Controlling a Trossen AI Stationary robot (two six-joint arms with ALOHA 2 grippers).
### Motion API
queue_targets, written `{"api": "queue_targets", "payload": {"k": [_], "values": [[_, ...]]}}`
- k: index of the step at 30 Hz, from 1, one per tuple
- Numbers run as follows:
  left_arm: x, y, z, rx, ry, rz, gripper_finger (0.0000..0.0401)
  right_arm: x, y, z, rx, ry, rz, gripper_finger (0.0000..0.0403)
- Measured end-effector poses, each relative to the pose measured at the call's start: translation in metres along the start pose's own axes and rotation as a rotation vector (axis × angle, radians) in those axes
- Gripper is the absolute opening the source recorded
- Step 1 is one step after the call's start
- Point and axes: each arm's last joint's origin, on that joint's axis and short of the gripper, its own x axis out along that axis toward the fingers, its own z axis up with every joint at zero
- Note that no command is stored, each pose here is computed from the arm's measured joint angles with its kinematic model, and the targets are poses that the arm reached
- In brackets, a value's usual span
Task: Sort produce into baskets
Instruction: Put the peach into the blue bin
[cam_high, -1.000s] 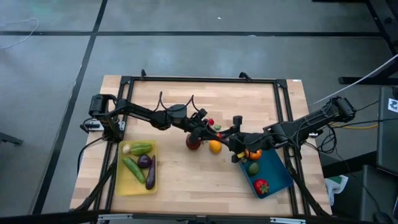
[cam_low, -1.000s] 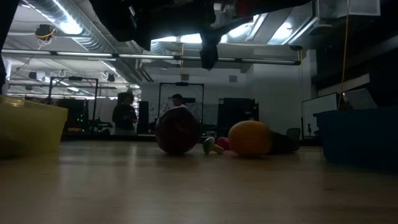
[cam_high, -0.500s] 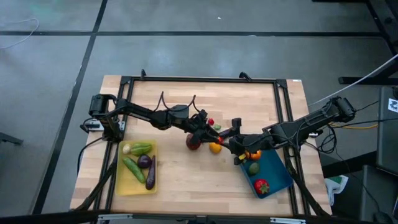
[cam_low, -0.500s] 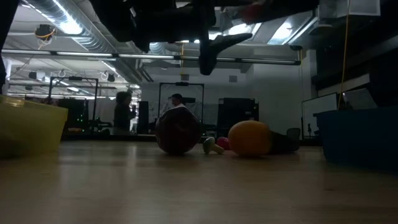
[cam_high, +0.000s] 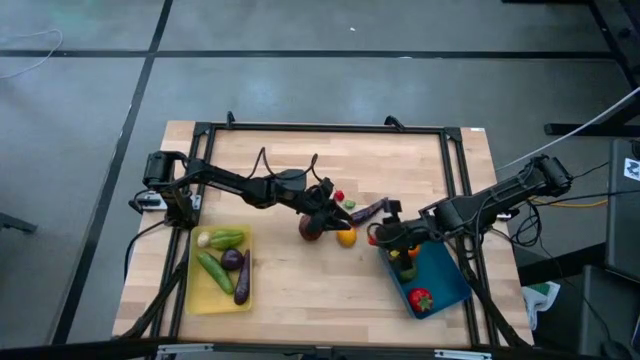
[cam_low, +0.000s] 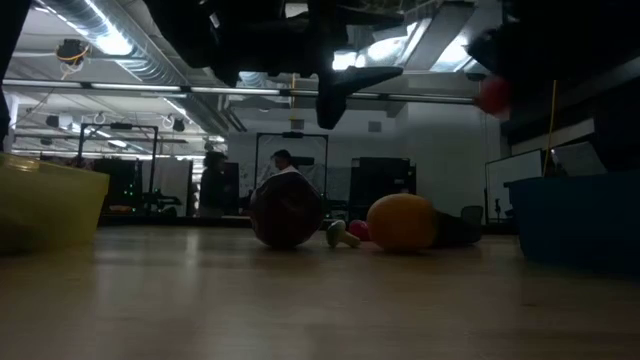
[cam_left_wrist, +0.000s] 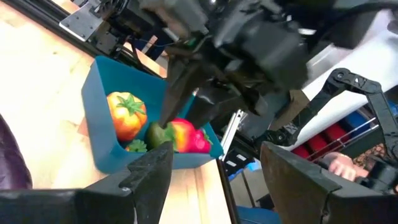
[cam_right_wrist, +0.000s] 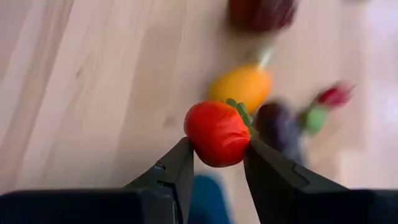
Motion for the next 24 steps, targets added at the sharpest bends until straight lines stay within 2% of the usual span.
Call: {"api": "queue_targets", "payload": {"k": [8,24], "values": [[0.0,0.0,0.0,0.0,0.0,-0.001,0.0235,-0.002,0.002,-0.019,0.116,0.229,0.14,0.0133],[0.0,-0.001,0.0,0.099,0.003,-0.004,0.0235,-0.002,0.002,-0.02,0.127,0.241,0.152,0.0136]]}}
